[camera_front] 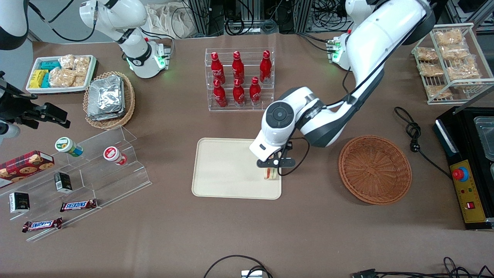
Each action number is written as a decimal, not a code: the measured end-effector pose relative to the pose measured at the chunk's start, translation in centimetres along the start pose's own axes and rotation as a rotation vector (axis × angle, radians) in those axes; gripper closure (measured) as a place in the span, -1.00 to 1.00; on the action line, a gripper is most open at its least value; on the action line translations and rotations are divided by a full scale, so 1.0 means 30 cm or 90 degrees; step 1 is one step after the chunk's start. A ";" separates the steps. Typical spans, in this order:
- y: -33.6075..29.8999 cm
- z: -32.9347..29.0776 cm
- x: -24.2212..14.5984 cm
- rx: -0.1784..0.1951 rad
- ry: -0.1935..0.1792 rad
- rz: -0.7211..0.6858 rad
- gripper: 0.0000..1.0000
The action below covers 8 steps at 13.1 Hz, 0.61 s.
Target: Place sandwich from basket to tray
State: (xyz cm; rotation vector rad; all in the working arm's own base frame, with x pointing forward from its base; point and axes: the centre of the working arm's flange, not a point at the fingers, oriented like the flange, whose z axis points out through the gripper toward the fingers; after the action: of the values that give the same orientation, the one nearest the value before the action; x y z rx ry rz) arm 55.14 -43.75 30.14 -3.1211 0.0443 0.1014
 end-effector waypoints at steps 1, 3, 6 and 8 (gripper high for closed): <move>0.004 0.049 0.006 0.004 0.002 0.007 0.69; 0.001 0.109 0.021 0.007 0.009 0.004 0.69; 0.005 0.170 0.035 0.013 0.028 -0.007 0.56; 0.017 0.172 0.039 -0.001 0.040 -0.042 0.14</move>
State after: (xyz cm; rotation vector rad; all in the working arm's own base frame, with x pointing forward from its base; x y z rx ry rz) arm 55.96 -44.21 24.92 -3.1236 -0.0569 0.0033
